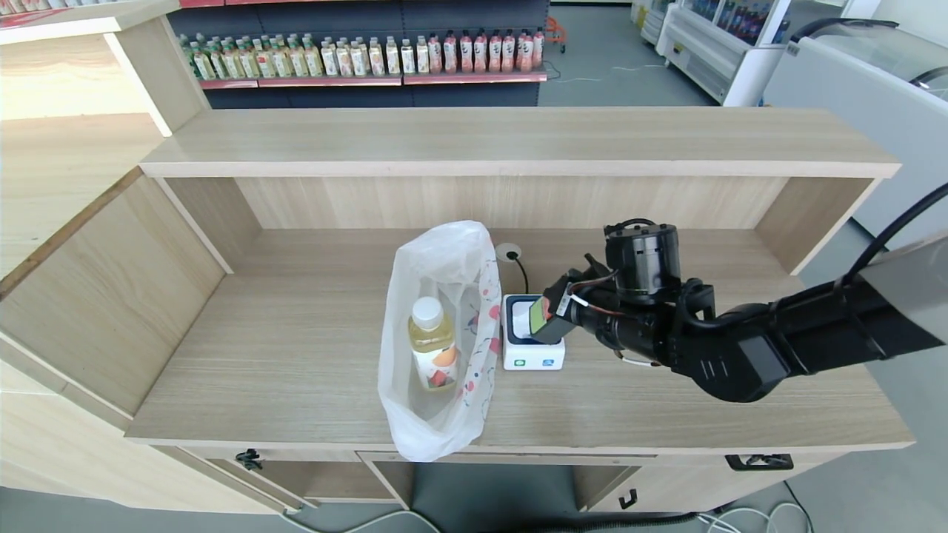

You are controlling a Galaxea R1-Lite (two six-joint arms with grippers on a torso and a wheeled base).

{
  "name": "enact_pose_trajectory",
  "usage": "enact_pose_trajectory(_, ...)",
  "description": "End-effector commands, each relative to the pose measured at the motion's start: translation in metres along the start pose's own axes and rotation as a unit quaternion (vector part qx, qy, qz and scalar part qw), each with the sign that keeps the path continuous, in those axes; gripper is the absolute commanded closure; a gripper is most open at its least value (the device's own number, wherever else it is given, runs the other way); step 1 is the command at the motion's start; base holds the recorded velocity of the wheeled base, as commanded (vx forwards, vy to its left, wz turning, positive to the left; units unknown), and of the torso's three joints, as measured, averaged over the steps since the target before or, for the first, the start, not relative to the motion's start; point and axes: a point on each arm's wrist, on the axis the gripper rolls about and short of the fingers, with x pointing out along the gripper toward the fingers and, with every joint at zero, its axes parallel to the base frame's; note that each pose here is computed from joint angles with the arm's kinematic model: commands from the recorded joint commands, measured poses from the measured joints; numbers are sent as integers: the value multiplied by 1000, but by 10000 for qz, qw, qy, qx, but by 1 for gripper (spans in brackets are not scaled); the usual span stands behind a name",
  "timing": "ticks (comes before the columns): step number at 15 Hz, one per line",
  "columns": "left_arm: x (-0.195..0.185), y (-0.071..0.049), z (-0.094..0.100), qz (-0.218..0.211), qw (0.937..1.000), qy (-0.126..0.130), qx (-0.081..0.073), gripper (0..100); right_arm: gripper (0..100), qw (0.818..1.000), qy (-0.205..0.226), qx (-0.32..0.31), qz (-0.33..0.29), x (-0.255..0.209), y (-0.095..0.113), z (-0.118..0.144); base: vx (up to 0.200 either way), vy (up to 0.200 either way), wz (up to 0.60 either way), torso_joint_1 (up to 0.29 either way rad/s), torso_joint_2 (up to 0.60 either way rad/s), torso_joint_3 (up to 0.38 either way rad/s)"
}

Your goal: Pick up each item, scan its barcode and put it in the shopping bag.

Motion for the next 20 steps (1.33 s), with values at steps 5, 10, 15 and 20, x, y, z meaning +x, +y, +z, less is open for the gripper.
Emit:
enact_pose_trajectory(5,0,0,0,2,10000,-2,1,0,100,9996,105,-186,165,25,0,-5,0,0,0,0,0,0)
enact_pose_trajectory(10,0,0,0,10,10000,-2,1,0,100,9996,94,-174,190,52,-1,-17,0,0,0,0,0,0)
enact_pose_trajectory(15,0,0,0,2,10000,-2,1,0,100,9995,146,-183,202,61,-4,-26,0,0,0,0,0,0)
enact_pose_trajectory(20,0,0,0,2,10000,-2,-6,0,100,9995,119,-180,245,61,-1,-24,0,0,0,0,0,0)
